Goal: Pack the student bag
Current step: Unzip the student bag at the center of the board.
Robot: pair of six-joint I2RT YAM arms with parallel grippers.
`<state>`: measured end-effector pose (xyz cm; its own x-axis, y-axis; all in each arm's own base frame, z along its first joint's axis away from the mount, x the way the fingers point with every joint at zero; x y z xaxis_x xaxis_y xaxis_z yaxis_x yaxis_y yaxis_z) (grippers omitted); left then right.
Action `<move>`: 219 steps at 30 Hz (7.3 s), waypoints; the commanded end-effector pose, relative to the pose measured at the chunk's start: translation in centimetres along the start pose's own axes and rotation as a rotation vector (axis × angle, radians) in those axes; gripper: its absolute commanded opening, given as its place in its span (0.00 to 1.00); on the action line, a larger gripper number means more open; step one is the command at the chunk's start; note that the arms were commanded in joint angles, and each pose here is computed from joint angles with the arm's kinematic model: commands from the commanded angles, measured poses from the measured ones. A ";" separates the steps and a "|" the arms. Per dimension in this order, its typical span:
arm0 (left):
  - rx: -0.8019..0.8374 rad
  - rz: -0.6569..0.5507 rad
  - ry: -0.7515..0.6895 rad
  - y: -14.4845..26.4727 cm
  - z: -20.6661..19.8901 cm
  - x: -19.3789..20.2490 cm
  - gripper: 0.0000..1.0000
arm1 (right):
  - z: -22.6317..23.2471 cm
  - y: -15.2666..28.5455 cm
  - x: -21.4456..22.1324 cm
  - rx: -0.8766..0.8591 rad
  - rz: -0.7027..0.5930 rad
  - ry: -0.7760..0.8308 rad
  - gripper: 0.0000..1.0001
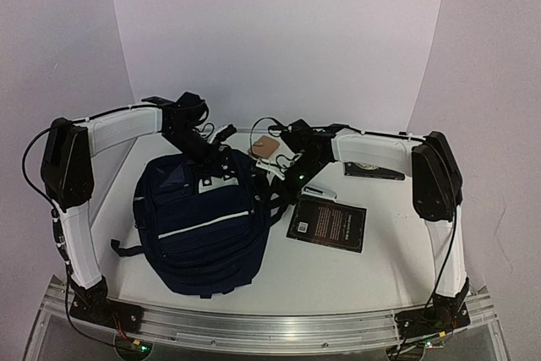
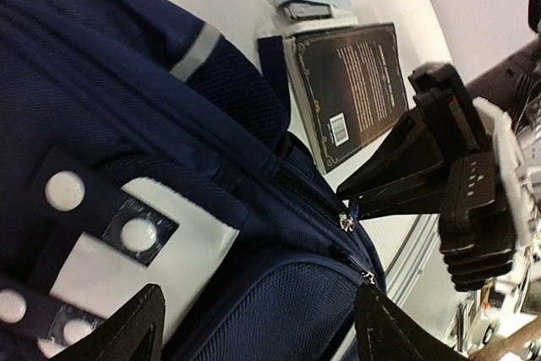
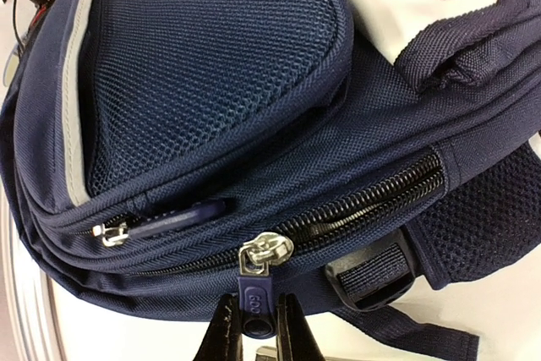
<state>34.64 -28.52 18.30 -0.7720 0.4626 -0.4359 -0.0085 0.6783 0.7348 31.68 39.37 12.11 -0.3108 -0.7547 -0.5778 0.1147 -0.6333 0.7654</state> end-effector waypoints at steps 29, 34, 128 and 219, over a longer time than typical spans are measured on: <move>-0.148 -0.025 -0.016 -2.9 2.9 0.1 0.00 | 1.4 2.6 -1.8 -0.184 -0.085 -0.267 0.00; -0.250 -0.126 0.155 -0.4 6.9 -1.4 0.00 | 2.8 2.7 -0.1 -0.230 -0.058 -0.333 0.00; -0.207 -0.077 -0.150 0.6 9.7 -5.0 0.00 | -0.3 3.4 -1.8 -0.057 -0.173 -0.428 0.00; -0.678 0.089 0.176 -4.3 -9.2 4.9 0.60 | -0.2 2.7 -1.1 -0.229 -0.159 -0.661 0.00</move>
<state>25.77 -36.22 19.55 -0.8199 0.4247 -0.3840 -0.2881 0.2734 0.9177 31.61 37.65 13.11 -0.8465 -0.4518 -0.2817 0.2022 -0.7623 0.6148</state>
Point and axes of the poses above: each gripper's point midway between its finger pads, its own y axis back along the fingers, its own z axis along the line the jaws close on, x = y × z, the point moved 3 cm from there along y, back along the fingers, and after that the axes turned 6 degrees about -y, right-handed, at the moved point
